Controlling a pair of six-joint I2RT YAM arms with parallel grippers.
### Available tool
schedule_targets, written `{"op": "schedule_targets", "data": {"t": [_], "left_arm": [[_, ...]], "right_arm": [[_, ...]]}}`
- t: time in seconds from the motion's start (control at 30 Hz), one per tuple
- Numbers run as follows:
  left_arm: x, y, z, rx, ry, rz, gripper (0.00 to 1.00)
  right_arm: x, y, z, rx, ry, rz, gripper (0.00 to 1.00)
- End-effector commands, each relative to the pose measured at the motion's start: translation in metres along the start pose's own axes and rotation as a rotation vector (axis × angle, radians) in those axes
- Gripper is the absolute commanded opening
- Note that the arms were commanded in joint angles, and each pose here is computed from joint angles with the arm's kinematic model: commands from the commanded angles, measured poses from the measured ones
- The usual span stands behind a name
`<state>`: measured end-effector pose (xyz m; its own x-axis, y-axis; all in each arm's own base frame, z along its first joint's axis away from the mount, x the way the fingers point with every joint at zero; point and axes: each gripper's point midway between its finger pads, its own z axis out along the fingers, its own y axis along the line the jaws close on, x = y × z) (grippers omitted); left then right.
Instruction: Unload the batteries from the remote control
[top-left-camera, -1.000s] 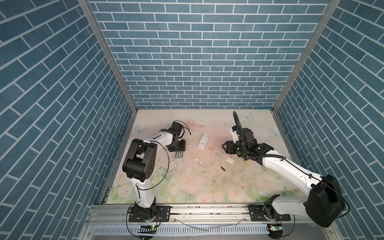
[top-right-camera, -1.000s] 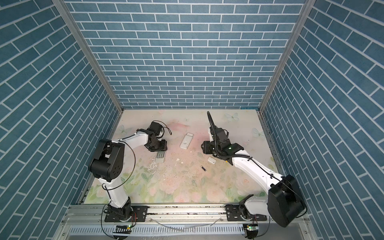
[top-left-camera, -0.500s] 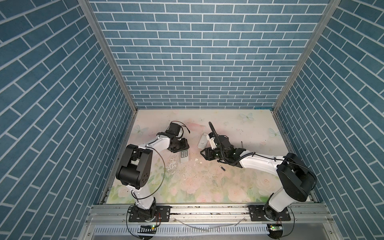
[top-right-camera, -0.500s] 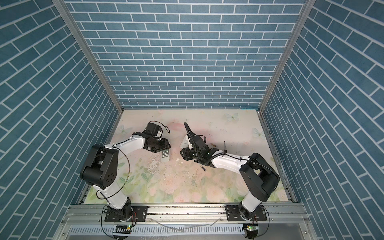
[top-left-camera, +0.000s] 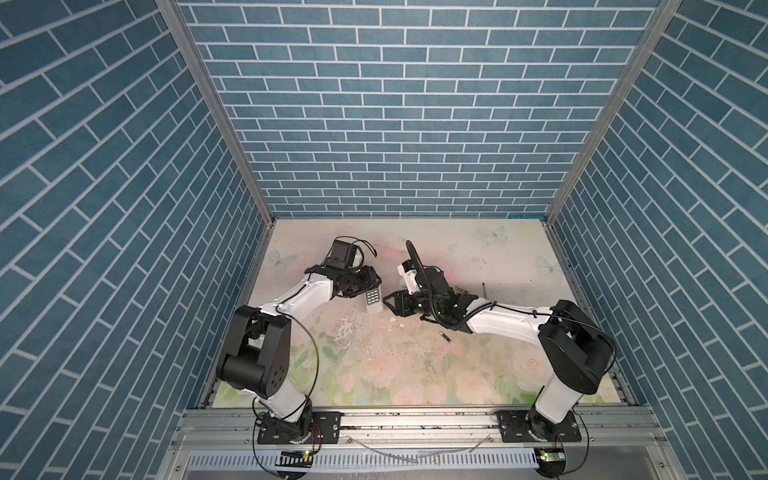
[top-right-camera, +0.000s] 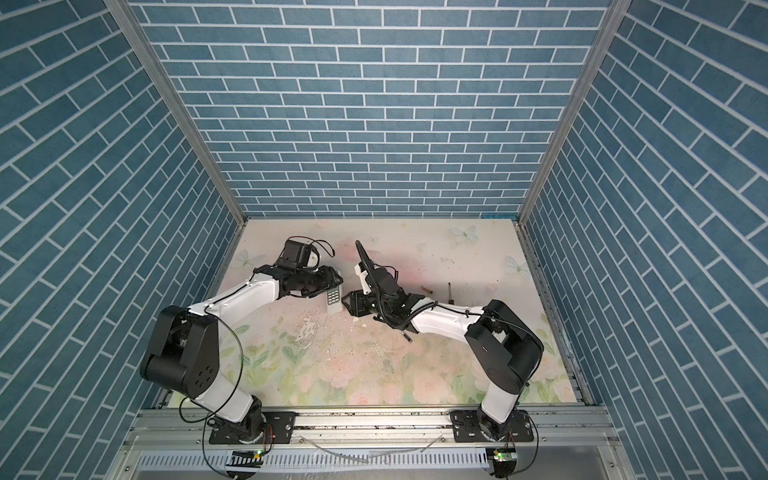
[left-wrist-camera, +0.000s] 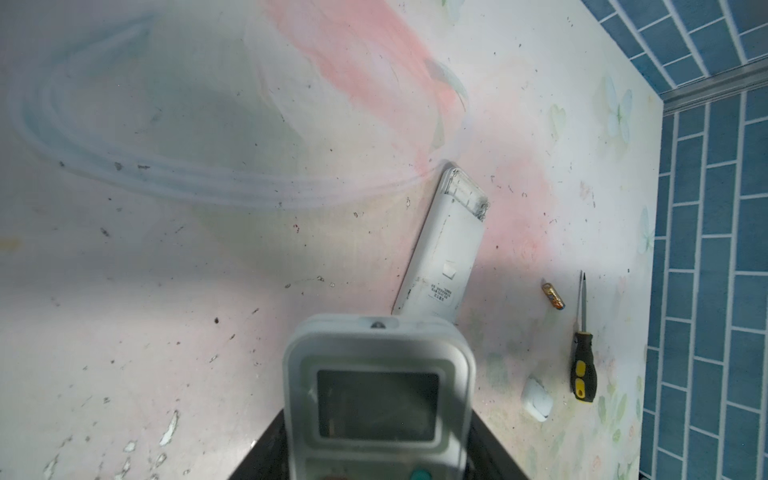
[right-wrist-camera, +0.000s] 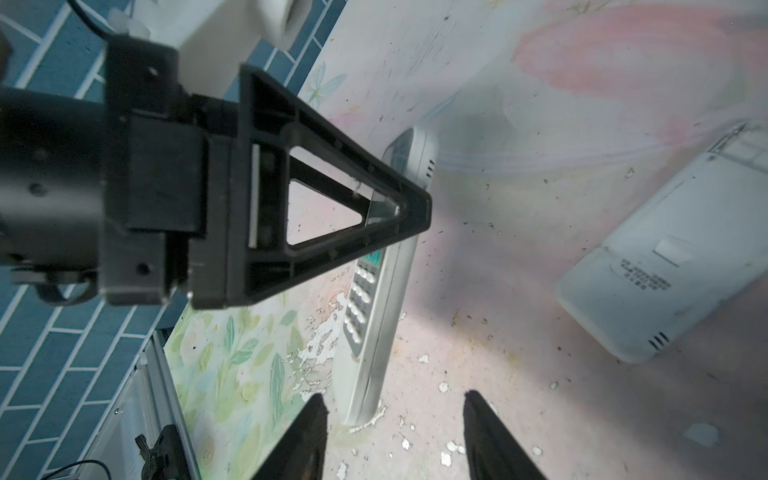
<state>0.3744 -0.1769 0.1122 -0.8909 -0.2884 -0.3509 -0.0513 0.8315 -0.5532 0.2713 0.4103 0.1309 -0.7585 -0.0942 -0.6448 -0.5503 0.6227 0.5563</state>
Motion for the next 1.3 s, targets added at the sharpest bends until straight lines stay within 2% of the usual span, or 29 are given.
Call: {"op": "schedule_targets", "data": {"t": [0.0, 0.3, 0.77, 1.07, 1.27], "left_arm": [[-0.004, -0.008, -0.008, 0.035, -0.033, -0.013, 0.48], [-0.007, -0.020, -0.019, 0.100, -0.077, -0.040, 0.48], [-0.014, -0.031, -0.030, 0.166, -0.141, -0.067, 0.47], [-0.012, -0.032, -0.032, 0.185, -0.153, -0.079, 0.49], [-0.009, -0.029, -0.032, 0.186, -0.156, -0.091, 0.60]], "right_arm": [[-0.014, 0.018, 0.006, -0.046, -0.024, 0.019, 0.54], [-0.023, 0.026, 0.016, -0.069, -0.024, 0.018, 0.53], [-0.025, 0.030, 0.036, -0.096, -0.003, 0.054, 0.41], [-0.028, 0.029, 0.039, -0.087, -0.008, 0.056, 0.12], [-0.028, 0.029, 0.037, -0.085, -0.008, 0.047, 0.04]]}}
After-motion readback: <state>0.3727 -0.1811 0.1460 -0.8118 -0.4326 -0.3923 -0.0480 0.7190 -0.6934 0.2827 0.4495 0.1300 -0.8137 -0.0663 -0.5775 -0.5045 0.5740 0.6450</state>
